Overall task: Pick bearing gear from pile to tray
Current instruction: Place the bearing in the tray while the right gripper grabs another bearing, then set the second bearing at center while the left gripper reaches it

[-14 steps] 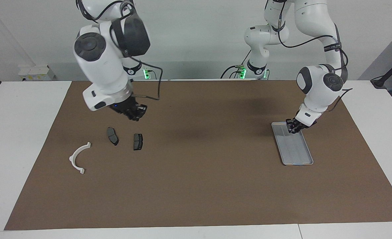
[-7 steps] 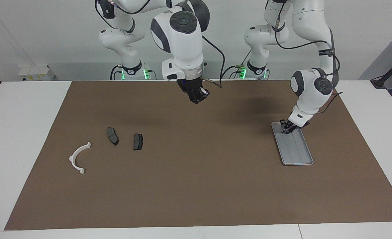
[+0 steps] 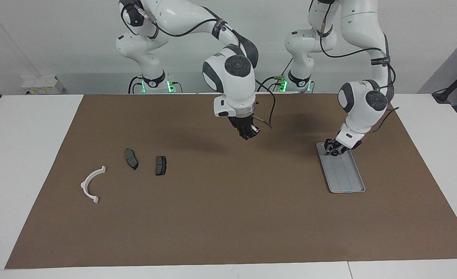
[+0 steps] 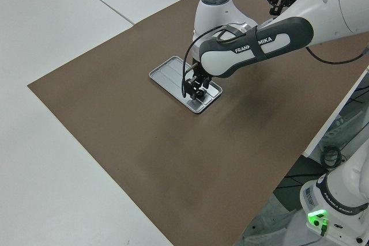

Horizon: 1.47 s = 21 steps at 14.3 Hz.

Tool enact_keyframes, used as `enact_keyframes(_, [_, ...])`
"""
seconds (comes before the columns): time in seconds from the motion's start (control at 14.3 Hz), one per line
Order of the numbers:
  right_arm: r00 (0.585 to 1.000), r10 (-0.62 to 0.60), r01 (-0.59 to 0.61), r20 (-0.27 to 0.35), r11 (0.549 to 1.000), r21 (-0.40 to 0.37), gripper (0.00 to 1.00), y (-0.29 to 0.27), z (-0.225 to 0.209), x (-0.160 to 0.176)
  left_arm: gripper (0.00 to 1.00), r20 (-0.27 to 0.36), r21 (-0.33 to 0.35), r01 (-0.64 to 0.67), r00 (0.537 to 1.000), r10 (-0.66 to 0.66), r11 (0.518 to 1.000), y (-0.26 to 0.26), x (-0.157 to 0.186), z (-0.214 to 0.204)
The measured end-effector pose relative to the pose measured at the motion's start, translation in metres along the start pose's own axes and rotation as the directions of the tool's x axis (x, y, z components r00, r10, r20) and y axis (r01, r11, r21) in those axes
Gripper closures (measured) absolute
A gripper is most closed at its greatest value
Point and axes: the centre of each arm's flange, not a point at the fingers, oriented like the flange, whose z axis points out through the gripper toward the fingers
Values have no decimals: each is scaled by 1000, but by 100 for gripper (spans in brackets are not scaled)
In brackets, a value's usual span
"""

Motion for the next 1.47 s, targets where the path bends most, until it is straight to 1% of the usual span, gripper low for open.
enact_keyframes(0.07, [1000, 14, -14, -21, 1000, 5, 76, -4, 21, -6, 11, -6, -2, 3, 1000, -3, 1000, 0, 3, -5])
enact_keyframes(0.14, [999, 23, -23, -43, 1000, 16, 76, -9, 43, -13, 10, -9, -10, 9, 1000, -9, 1000, 2, 8, -14])
enact_keyframes(0.21, [998, 27, -25, -54, 999, 24, 76, -13, 66, -17, 4, -6, -22, 17, 1000, -17, 1000, 5, 15, -28])
enact_keyframes(0.28, [998, 29, -27, -58, 999, 31, 76, -16, 84, -17, 1, -4, -31, 28, 1000, -28, 999, 9, 22, -44])
enact_keyframes(0.42, [997, 29, -26, -65, 999, 43, 76, -20, 108, -12, 0, -15, -38, 55, 998, -56, 998, 17, 35, -79])
enact_keyframes(0.56, [997, 33, -29, -69, 998, 58, 76, -21, 118, -8, 0, -41, -43, 83, 996, -85, 996, 37, 44, -104])
enact_keyframes(0.77, [997, 34, -29, -71, 997, 69, 76, -19, 125, -7, 0, -52, -48, 127, 990, -130, 991, 76, 46, -111])
enact_keyframes(0.84, [997, 34, -30, -71, 997, 69, 72, -19, 125, -6, 0, -49, -49, 137, 989, -139, 989, 83, 45, -111])
enact_keyframes(0.91, [997, 37, -32, -72, 997, 63, 63, -18, 125, -5, 0, -47, -49, 145, 988, -147, 988, 87, 45, -110])
enact_keyframes(0.98, [997, 40, -37, -73, 998, 49, 50, -17, 123, -2, 0, -46, -49, 152, 987, -154, 987, 89, 45, -109])
enact_keyframes(1.05, [996, 48, -45, -74, 998, 35, 40, -18, 116, 3, 0, -45, -49, 158, 986, -160, 986, 90, 45, -109])
enact_keyframes(1.12, [995, 61, -59, -76, 998, 25, 30, -21, 103, 12, 0, -45, -50, 164, 985, -166, 985, 91, 45, -109])
enact_keyframes(1.19, [994, 81, -80, -77, 997, 17, 18, -23, 83, 26, 0, -45, -51, 176, 983, -178, 983, 95, 44, -108])
enact_keyframes(1.26, [993, 92, -92, -77, 996, 10, 7, -24, 59, 43, 0, -44, -53, 194, 980, -196, 980, 104, 44, -108])
enact_keyframes(1.33, [994, 83, -82, -76, 997, 9, 0, -23, 30, 62, 0, -43, -54, 209, 976, -212, 976, 119, 42, -108])
enact_keyframes(1.47, [998, 26, -25, -62, 1000, 8, 0, -10, -28, 94, 0, -42, -58, 249, 967, -252, 967, 161, 35, -104])
